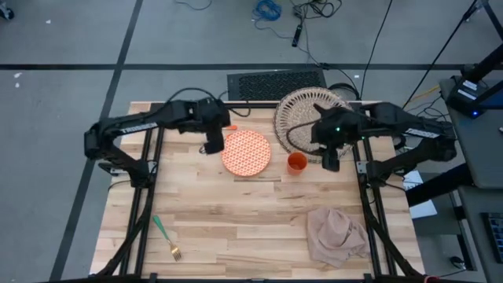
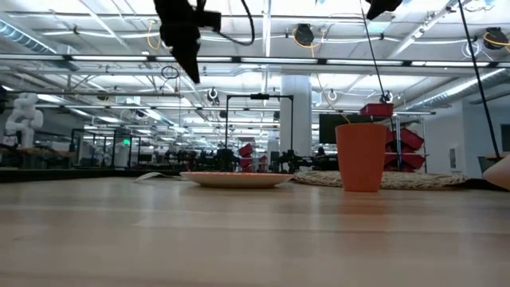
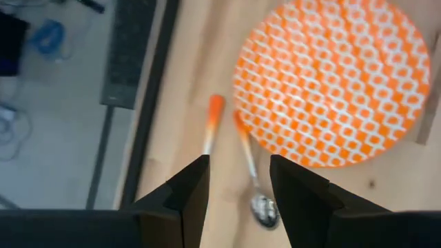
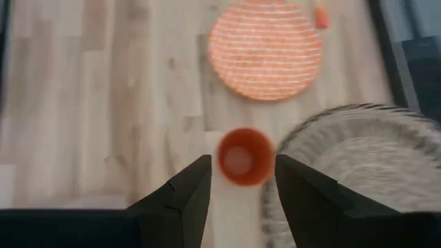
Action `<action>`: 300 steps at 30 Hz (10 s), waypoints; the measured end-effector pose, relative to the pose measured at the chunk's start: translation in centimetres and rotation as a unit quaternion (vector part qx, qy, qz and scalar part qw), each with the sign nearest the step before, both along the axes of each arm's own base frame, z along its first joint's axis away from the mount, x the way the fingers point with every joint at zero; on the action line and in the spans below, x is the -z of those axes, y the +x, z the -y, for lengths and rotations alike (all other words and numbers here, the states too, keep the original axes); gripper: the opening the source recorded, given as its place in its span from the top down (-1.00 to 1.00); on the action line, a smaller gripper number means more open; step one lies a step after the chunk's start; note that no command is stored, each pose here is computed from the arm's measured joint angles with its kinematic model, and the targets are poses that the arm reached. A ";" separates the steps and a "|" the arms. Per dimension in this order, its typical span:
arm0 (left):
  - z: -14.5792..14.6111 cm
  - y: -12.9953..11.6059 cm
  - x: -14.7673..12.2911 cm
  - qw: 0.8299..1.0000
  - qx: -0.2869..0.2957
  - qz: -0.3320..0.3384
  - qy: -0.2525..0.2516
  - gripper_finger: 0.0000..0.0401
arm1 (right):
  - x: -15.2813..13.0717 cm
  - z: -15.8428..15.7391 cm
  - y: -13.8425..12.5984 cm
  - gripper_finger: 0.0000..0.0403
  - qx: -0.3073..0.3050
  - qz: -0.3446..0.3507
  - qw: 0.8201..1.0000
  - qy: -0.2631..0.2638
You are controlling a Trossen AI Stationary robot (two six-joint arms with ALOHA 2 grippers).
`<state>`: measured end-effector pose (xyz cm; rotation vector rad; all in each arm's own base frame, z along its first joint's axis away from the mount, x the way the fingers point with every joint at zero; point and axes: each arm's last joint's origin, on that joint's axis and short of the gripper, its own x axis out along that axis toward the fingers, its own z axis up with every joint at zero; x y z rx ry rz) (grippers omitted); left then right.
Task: Set table place
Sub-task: Move the cup to the top middle of the table, then move the mat to the center of the table
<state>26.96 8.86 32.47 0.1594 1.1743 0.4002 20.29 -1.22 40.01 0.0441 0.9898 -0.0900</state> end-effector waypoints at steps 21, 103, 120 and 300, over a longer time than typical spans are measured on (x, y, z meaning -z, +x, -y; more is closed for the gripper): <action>3.9 0.1 12.0 0.999 0.048 0.004 -0.019 0.30 | 13.5 -0.6 2.4 0.25 -0.061 -0.043 0.996 0.050; 11.9 -0.2 13.7 0.981 0.163 0.019 -0.101 0.30 | 19.6 25.7 17.9 1.00 -0.167 -0.139 0.976 -0.022; 11.8 -0.1 13.7 0.980 0.171 0.021 -0.095 0.30 | 16.1 25.1 17.7 0.38 -0.130 -0.095 0.986 -0.047; 9.4 11.1 14.7 0.943 0.255 0.093 0.193 0.30 | 16.4 -8.8 6.6 0.65 0.132 -0.149 0.978 -0.067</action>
